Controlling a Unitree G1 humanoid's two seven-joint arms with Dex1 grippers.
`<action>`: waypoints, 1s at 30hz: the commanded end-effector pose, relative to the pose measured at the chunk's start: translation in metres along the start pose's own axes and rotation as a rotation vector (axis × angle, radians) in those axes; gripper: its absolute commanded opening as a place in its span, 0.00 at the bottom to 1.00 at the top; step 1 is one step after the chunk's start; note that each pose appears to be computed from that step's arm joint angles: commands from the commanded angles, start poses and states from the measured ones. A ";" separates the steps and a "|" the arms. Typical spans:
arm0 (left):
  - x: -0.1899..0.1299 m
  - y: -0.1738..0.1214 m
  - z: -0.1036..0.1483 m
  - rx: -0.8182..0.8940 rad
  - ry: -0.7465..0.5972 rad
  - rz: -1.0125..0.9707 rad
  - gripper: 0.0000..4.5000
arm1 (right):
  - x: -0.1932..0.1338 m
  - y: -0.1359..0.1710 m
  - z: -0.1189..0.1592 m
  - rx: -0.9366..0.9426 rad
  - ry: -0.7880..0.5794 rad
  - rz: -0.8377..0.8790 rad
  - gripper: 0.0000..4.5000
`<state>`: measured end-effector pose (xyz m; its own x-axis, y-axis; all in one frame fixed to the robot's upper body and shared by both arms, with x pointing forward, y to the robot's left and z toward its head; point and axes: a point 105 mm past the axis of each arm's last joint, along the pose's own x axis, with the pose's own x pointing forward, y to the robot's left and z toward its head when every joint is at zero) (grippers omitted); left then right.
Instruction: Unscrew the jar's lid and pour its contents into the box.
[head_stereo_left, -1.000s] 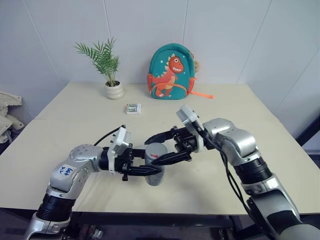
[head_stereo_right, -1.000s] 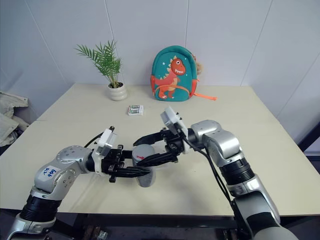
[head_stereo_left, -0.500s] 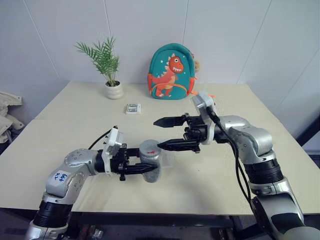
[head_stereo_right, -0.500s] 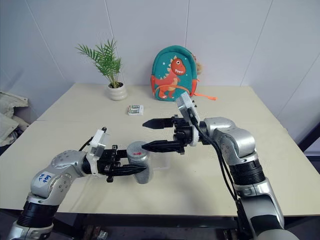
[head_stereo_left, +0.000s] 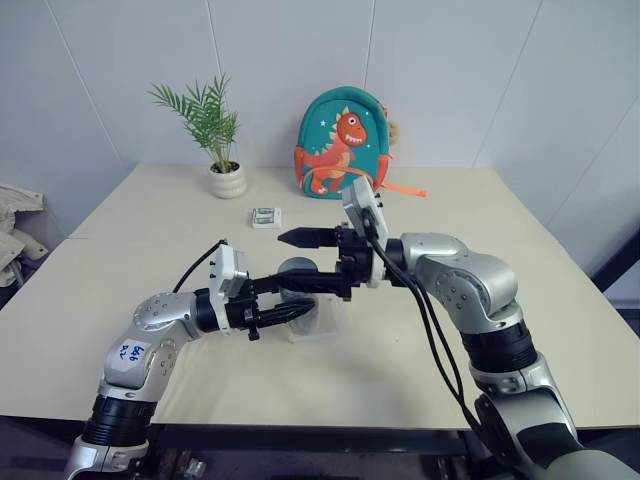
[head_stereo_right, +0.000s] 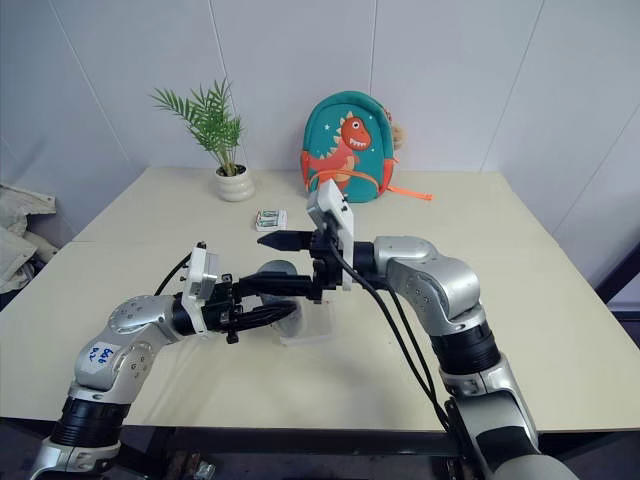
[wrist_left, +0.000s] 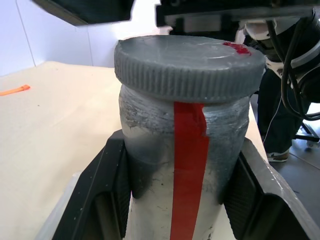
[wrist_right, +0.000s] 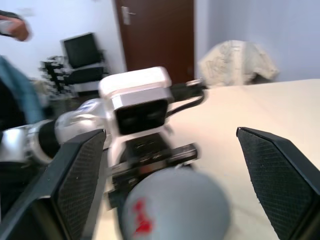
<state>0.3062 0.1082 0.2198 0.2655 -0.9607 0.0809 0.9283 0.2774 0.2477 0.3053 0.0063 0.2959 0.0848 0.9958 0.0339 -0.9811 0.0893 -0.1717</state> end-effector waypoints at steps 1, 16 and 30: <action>0.003 -0.001 0.010 0.043 -0.021 -0.008 0.46 | 0.003 0.001 0.004 -0.060 0.018 -0.016 0.98; 0.004 0.001 0.010 0.030 -0.039 0.011 0.46 | 0.006 0.010 -0.011 -0.090 0.081 -0.019 0.98; 0.004 -0.003 0.012 0.020 -0.063 -0.007 0.46 | -0.022 -0.018 -0.014 0.014 0.060 -0.122 0.98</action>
<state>0.3085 0.1038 0.2202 0.2748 -0.9562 0.1010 0.9273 0.2913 0.2349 0.3154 0.0018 0.2742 0.1539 0.9869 -0.0487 -0.9769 0.1446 -0.1572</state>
